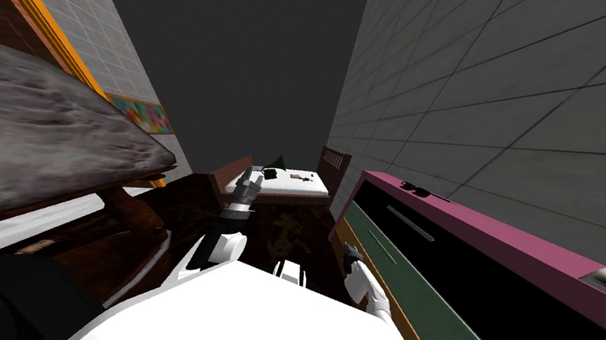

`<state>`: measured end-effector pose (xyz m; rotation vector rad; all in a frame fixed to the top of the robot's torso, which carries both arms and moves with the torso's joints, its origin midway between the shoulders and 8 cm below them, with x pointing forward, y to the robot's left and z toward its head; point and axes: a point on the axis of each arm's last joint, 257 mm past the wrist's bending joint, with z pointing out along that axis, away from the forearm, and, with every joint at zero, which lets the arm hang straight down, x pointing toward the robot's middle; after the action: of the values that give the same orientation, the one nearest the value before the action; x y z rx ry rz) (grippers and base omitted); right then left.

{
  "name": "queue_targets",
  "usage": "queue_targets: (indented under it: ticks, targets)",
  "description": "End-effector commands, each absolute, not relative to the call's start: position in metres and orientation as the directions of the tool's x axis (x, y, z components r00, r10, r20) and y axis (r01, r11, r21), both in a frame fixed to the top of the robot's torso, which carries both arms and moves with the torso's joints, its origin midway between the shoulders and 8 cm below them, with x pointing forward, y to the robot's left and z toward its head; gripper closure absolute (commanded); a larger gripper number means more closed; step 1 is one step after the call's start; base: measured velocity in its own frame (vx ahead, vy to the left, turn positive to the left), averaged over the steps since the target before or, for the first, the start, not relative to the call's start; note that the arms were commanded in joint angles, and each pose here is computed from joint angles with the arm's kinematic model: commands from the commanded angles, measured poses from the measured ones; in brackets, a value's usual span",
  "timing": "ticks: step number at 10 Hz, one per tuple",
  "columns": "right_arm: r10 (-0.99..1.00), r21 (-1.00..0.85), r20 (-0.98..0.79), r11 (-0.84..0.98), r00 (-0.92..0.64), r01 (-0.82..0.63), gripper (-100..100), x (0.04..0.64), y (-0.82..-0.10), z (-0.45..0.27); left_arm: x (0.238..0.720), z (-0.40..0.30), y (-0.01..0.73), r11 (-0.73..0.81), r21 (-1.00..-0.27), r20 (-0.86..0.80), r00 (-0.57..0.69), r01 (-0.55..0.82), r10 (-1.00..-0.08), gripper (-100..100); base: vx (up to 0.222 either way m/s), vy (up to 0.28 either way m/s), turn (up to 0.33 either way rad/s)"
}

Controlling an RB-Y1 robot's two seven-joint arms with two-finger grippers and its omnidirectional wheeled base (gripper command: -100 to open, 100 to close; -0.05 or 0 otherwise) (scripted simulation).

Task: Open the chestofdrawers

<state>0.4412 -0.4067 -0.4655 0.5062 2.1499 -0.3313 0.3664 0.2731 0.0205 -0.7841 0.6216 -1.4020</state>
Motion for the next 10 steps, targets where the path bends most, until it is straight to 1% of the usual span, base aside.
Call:
queue_targets:
  ticks: [1,3,4,5,6,8,9,10]
  targets:
    - [0.159,-0.200,-0.789,0.848,-0.594,0.492,-100,0.423,-0.446,-0.475,0.366,0.020,0.273,-0.001,-0.788,0.070,0.088,0.616,-0.994,0,0.004,0.061,0.112]
    - [0.160,-0.212,-0.782,0.841,-0.602,0.498,-100,0.419,-0.451,-0.478,0.366,0.020,0.273,-0.001,-0.788,0.070,0.088,0.616,-0.994,0,0.003,0.031,0.017]
    - [0.113,-0.291,-0.771,0.813,-0.627,0.504,-100,0.413,-0.472,-0.474,0.366,0.020,0.273,-0.001,-0.788,0.070,0.088,0.615,-0.994,0,-0.001,0.031,0.101]
    - [0.114,-0.305,-0.760,0.807,-0.640,0.506,-100,0.406,-0.477,-0.480,0.366,0.020,0.273,-0.001,-0.788,0.070,0.088,0.616,-0.994,0,0.003,0.031,0.062]
    - [0.070,-0.379,-0.746,0.773,-0.662,0.508,-100,0.400,-0.499,-0.474,0.366,0.020,0.273,-0.001,-0.788,0.070,0.088,0.615,-0.994,0,-0.004,0.045,0.114]
    - [0.071,-0.393,-0.734,0.766,-0.675,0.508,-100,0.393,-0.504,-0.479,0.366,0.020,0.273,-0.001,-0.788,0.070,0.088,0.616,-0.994,0,-0.005,0.031,0.021]
    - [0.031,-0.459,-0.719,0.729,-0.694,0.508,-100,0.388,-0.524,-0.471,0.366,0.020,0.273,-0.001,-0.788,0.070,0.088,0.615,-0.994,0,-0.003,0.031,0.116]
    - [0.033,-0.475,-0.705,0.720,-0.709,0.507,-100,0.380,-0.529,-0.476,0.366,0.020,0.273,-0.001,-0.788,0.070,0.088,0.616,-0.994,0,-0.002,0.027,0.056]
